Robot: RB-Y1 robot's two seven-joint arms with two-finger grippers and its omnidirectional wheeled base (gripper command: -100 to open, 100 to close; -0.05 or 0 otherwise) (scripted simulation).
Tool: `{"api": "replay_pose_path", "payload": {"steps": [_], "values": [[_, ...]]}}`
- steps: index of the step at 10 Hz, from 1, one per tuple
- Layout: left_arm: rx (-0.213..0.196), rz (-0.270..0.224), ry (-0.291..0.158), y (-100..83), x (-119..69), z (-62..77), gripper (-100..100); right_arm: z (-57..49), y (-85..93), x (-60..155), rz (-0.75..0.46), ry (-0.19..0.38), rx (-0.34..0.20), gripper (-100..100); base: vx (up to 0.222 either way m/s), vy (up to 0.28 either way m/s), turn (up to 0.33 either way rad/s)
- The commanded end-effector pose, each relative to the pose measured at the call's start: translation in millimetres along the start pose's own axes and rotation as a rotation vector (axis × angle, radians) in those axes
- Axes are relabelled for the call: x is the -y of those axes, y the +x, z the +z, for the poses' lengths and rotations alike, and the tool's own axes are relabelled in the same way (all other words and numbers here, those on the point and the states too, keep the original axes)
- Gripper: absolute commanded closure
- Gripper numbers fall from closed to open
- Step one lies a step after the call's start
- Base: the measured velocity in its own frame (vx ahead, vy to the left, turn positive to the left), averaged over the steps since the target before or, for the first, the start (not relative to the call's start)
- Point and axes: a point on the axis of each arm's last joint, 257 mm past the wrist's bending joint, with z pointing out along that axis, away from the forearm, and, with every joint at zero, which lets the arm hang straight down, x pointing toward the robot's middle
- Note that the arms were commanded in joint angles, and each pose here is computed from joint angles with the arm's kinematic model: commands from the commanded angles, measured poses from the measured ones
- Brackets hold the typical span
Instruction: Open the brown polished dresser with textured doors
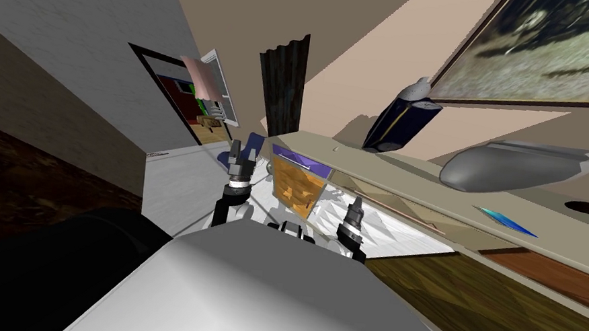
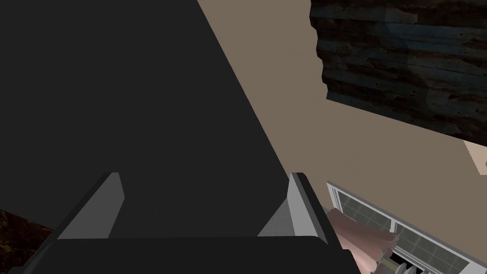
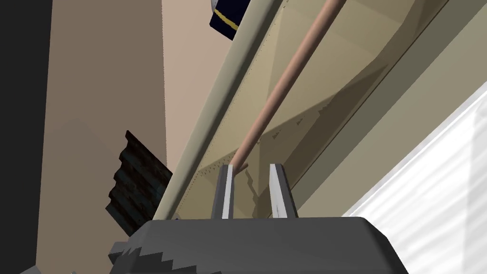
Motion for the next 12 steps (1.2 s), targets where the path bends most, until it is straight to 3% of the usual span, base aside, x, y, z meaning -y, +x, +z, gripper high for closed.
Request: {"api": "replay_pose_path", "payload": {"steps": [1,12], "values": [[0.000,0.000,0.000,0.0,0.0,0.0,0,-2.3,2.4,4.0,0.068,0.001,-0.010,-100,0.001,-0.029,0.037],[0.000,0.000,0.000,0.0,0.0,0.0,0,-14.4,12.0,17.4,0.361,-0.004,-0.044,-100,0.000,-0.029,0.041]]}}
